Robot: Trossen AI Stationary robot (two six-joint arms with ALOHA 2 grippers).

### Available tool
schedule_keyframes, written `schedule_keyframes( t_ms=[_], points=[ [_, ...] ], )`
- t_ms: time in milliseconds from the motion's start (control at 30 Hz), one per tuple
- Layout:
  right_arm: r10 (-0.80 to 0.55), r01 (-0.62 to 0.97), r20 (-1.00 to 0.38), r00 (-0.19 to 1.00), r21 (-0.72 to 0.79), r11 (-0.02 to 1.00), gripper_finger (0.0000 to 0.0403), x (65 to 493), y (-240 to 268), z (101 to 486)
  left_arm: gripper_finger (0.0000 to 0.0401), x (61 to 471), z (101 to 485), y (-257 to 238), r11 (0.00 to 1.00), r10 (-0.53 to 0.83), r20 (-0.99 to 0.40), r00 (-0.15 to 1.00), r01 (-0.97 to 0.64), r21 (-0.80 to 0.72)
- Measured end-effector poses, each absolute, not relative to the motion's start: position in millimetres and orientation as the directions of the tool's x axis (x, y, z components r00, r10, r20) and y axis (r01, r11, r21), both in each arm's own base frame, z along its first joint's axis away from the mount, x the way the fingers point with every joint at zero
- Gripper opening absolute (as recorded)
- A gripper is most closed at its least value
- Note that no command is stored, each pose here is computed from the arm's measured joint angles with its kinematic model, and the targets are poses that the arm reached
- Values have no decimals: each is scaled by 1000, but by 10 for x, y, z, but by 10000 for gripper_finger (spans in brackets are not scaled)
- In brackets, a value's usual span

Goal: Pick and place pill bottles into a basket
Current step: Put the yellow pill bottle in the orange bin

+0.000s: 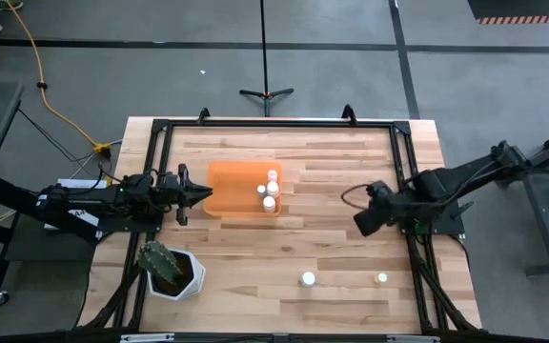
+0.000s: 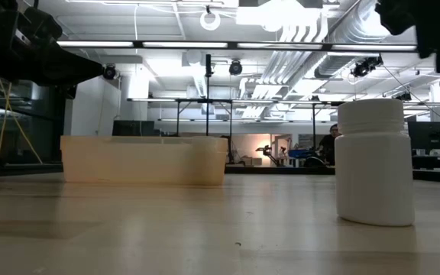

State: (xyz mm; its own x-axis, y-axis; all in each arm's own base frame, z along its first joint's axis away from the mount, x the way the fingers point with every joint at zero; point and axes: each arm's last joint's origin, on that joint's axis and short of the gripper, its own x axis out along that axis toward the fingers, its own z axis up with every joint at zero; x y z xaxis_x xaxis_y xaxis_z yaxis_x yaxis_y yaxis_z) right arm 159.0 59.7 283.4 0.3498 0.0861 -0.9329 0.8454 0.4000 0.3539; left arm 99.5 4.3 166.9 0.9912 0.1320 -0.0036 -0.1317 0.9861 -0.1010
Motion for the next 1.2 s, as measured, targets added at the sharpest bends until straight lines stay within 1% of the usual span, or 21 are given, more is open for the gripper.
schedule_keyframes(
  t_ms=[133,300,367,433,500,567,633,700,800,900,1033,1133,1200],
  points=[
    [126,868,-950,286,312,385,164,1628,780,2748,79,995,1668,43,986,132,-4,991,-132,-101],
    [272,908,-956,107,206,365,157,1628,1002,2632,79,995,1669,43,986,132,-4,991,-131,-101],
    [291,915,-954,68,176,362,157,1627,1093,2592,79,995,1668,43,986,132,-4,991,-131,-102],
    [299,924,-952,68,173,341,157,1647,1196,2554,79,995,1669,43,985,132,-4,991,-131,-109],
    [301,927,-949,98,196,319,158,1696,1309,2508,79,995,1668,43,985,132,-4,991,-131,-109],
    [291,927,-951,104,199,318,158,1751,1409,2433,79,995,1668,43,985,132,-4,991,-131,-109],
    [288,932,-956,56,153,329,156,1796,1492,2323,79,995,1668,43,985,131,-4,991,-131,-109],
    [245,932,-969,0,89,351,152,1819,1543,2241,79,995,1668,42,985,131,-4,991,-131,-109],
    [201,917,-979,-42,43,397,149,1843,1572,2299,79,995,1669,42,985,131,-4,991,-131,-109],
    [140,908,-990,-30,31,418,151,1859,1553,2538,79,995,1668,43,985,131,-4,991,-131,-109],
    [38,880,-998,43,56,472,151,1865,1529,2847,79,995,1667,42,985,131,-4,991,-131,-109],
    [14,853,-996,91,85,515,158,1877,1532,2954,79,993,1676,52,981,164,4,986,-163,-105],
    [11,835,-996,94,85,543,172,1877,1531,2964,79,991,1681,61,976,194,9,981,-192,-106]
  ],
)
